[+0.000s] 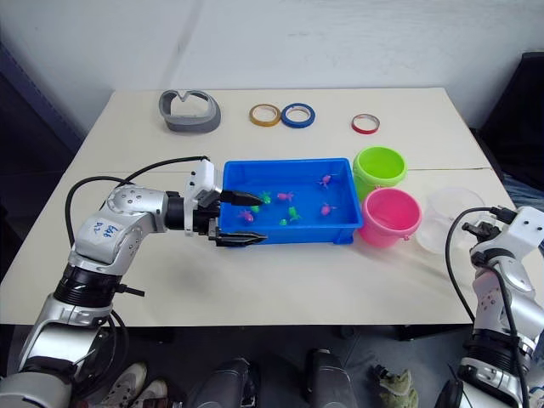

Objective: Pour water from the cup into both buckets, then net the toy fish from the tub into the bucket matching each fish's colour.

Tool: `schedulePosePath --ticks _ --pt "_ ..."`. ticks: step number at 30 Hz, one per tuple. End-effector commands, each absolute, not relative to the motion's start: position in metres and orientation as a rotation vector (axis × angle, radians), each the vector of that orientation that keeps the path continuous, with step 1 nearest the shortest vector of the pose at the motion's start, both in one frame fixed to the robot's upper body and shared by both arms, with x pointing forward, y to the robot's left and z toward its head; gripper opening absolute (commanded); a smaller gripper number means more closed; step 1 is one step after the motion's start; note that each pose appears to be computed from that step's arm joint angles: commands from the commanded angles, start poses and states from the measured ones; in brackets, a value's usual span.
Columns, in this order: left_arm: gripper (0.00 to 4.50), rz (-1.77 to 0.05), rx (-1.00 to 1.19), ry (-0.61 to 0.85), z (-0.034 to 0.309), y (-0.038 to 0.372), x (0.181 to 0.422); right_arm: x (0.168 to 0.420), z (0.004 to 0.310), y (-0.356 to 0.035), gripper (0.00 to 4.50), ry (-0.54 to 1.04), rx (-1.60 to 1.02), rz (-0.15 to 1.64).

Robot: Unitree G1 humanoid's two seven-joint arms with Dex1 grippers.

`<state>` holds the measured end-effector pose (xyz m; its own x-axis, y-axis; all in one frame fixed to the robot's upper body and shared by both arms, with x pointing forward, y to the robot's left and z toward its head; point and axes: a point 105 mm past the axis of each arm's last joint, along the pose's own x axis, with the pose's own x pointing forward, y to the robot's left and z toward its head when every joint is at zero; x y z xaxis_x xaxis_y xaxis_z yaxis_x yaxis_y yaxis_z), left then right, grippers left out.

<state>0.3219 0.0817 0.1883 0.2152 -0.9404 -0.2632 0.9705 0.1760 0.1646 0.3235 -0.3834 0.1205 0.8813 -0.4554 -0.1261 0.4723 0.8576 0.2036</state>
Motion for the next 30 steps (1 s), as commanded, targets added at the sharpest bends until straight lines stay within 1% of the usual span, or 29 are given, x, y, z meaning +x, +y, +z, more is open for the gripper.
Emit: schedulePosePath --ticks 1,4,8,11,14,18,23,28,30 --pt "4.50 -1.361 0.329 0.044 0.204 0.081 0.320 0.314 0.123 -0.392 0.05 0.069 0.226 -0.527" --pt "4.50 -1.357 0.318 0.034 0.205 0.081 0.322 0.311 0.137 -0.396 0.05 0.033 0.218 -0.534" --pt "4.50 -1.348 0.311 0.017 0.208 0.081 0.328 0.309 0.174 -0.398 0.05 -0.034 0.171 -0.506" --pt "4.50 -1.347 0.306 0.005 0.210 0.080 0.333 0.310 0.190 -0.396 0.05 -0.047 0.136 -0.481" --pt "4.50 -1.352 0.301 -0.015 0.213 0.077 0.337 0.311 0.213 -0.390 0.05 -0.056 0.059 -0.422" --pt "4.50 -1.370 0.302 -0.017 0.216 0.077 0.341 0.317 0.234 -0.374 0.05 -0.037 -0.082 -0.337" --pt "4.50 -1.381 0.304 -0.019 0.220 0.078 0.343 0.325 0.252 -0.352 0.05 -0.029 -0.243 -0.262" --pt "4.50 -1.386 0.314 -0.028 0.221 0.078 0.342 0.333 0.263 -0.335 0.05 -0.019 -0.367 -0.220" --pt "4.50 -1.382 0.319 -0.029 0.220 0.080 0.342 0.337 0.267 -0.326 0.05 -0.008 -0.460 -0.197"
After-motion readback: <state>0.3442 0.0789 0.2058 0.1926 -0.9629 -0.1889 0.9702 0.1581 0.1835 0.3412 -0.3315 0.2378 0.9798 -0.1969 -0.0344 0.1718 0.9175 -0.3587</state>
